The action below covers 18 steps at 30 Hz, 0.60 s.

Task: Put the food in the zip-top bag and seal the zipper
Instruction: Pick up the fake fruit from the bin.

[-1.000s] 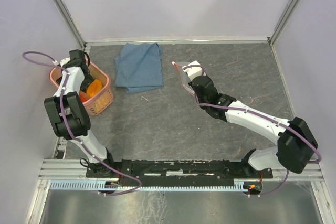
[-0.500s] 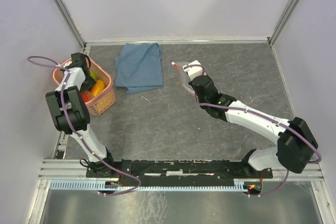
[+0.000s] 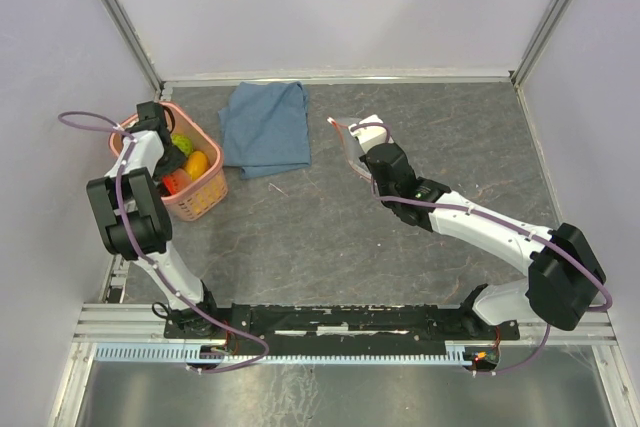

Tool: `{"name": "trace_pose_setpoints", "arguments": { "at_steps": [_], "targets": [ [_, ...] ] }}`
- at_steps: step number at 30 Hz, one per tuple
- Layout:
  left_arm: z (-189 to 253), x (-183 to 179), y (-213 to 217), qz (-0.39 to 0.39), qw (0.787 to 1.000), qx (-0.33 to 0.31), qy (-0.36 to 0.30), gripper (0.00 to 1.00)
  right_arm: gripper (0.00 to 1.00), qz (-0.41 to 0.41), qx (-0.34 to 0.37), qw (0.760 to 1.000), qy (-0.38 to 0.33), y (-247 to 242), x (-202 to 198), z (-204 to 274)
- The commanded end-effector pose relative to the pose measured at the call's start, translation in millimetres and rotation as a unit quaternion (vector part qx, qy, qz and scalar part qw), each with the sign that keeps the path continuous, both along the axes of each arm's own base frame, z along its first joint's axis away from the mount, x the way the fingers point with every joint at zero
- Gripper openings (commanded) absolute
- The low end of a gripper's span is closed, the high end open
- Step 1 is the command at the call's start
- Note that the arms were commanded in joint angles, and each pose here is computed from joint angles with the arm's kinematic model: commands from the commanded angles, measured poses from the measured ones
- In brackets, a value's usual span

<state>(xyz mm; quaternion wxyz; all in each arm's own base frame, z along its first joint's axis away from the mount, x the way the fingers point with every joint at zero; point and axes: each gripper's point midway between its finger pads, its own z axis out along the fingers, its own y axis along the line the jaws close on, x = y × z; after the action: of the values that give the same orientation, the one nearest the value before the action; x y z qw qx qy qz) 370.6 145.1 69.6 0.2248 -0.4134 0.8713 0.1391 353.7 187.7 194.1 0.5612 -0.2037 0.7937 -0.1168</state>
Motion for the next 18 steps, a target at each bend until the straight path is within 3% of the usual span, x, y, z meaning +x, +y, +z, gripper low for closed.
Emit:
{"name": "trace_pose_setpoints", "arguments": {
  "at_steps": [1, 9, 18],
  "targets": [
    [37, 12, -14, -0.023, 0.997, -0.013, -0.067, 0.49, 0.02, -0.012, 0.021, 0.999, -0.022, -1, 4, 14],
    [68, 15, -28, -0.060, 0.990, -0.025, -0.126, 0.33, 0.02, -0.011, 0.025, 0.999, -0.023, -3, 2, 18],
    [130, 21, -62, -0.122, 0.962, -0.040, -0.242, 0.32, 0.01, 0.011, 0.047, 0.999, -0.005, 8, -1, 20]
  ]
}}
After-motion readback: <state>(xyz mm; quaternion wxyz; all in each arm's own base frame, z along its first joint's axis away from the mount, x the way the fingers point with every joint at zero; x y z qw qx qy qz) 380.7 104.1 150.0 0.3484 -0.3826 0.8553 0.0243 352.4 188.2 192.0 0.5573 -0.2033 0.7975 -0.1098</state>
